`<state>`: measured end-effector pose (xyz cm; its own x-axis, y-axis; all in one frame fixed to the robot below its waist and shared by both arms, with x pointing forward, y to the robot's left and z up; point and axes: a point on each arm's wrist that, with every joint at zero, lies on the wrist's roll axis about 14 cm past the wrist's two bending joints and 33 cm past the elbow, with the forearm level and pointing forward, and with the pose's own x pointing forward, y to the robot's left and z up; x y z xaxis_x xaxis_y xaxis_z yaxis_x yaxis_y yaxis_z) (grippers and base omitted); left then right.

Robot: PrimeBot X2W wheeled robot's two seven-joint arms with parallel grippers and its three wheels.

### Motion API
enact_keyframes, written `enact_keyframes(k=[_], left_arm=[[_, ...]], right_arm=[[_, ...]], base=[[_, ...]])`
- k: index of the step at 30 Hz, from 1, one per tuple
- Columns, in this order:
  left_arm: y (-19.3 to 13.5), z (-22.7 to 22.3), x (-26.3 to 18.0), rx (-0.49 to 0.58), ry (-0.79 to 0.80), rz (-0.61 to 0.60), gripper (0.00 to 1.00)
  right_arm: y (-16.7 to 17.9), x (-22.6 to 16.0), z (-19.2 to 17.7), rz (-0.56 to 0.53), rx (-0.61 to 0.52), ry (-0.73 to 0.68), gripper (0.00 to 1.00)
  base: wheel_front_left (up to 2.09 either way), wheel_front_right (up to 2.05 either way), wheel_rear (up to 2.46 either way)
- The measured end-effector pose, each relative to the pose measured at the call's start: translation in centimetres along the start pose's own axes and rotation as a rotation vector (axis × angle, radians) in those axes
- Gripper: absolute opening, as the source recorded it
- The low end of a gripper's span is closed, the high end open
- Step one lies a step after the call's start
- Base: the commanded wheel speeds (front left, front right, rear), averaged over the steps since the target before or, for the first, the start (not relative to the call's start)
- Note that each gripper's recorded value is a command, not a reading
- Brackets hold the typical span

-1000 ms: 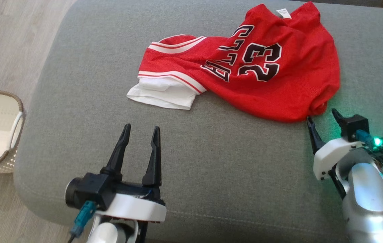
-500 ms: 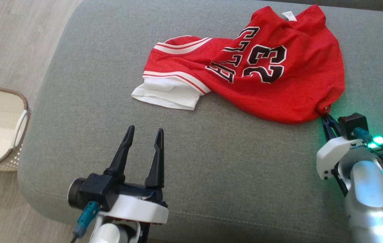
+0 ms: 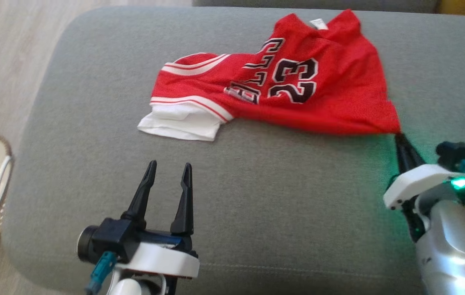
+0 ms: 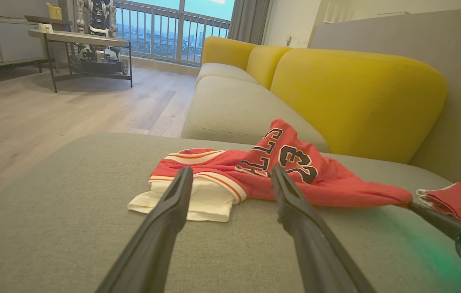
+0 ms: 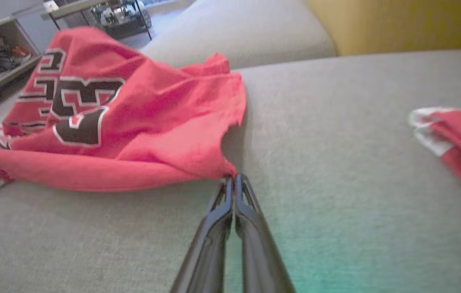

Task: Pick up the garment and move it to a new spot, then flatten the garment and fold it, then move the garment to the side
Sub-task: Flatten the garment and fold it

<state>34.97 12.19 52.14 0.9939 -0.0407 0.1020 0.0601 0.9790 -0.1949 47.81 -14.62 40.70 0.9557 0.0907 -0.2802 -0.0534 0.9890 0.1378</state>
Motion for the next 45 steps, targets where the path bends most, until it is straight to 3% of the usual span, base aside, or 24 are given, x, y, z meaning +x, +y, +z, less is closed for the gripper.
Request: enact_keyframes(k=[5, 9, 20, 31, 36, 38, 39, 40, 45], left_arm=[[-1.2, -0.2, 0.3, -0.001, 0.003, -0.041, 1.0], [-1.2, -0.6, 0.9, 0.002, 0.011, -0.047, 1.0], [3.2, -7.9, 5.9, 0.162, 0.22, 0.002, 1.0], [5.2, -15.6, 8.3, 0.217, 0.492, -0.004, 1.0], [5.3, -16.2, 9.2, 0.219, 0.513, -0.003, 0.98], [5.2, -16.2, 9.3, 0.216, 0.517, -0.009, 0.47], [5.2, -16.3, 9.3, 0.211, 0.523, -0.011, 0.31], [5.1, -16.3, 9.2, 0.21, 0.53, -0.016, 0.0], [4.8, -15.9, 8.8, 0.117, 0.534, -0.02, 0.0]], right_arm=[[-4.0, -1.8, 2.8, -0.102, 0.003, -0.101, 0.0], [-6.8, -3.6, 2.2, -0.17, 0.012, -0.055, 0.0], [-5.5, -3.2, -1.0, -0.12, 0.036, 0.056, 0.0], [-6.2, -2.3, -2.6, -0.131, 0.036, 0.101, 0.0], [-6.6, -2.3, -2.9, -0.14, 0.04, 0.105, 0.0], [-6.5, -2.3, -2.7, -0.139, 0.04, 0.102, 0.0], [-6.5, -2.3, -2.7, -0.138, 0.04, 0.101, 0.0], [-6.5, -2.2, -2.6, -0.138, 0.041, 0.099, 0.0], [-6.2, -2.4, -1.9, -0.132, 0.051, 0.082, 0.0]], base=[[0.0, 0.0, 0.0], [0.0, 0.0, 0.0], [0.0, 0.0, 0.0], [0.0, 0.0, 0.0], [0.0, 0.0, 0.0], [0.0, 0.0, 0.0], [0.0, 0.0, 0.0], [0.0, 0.0, 0.0], [0.0, 0.0, 0.0]])
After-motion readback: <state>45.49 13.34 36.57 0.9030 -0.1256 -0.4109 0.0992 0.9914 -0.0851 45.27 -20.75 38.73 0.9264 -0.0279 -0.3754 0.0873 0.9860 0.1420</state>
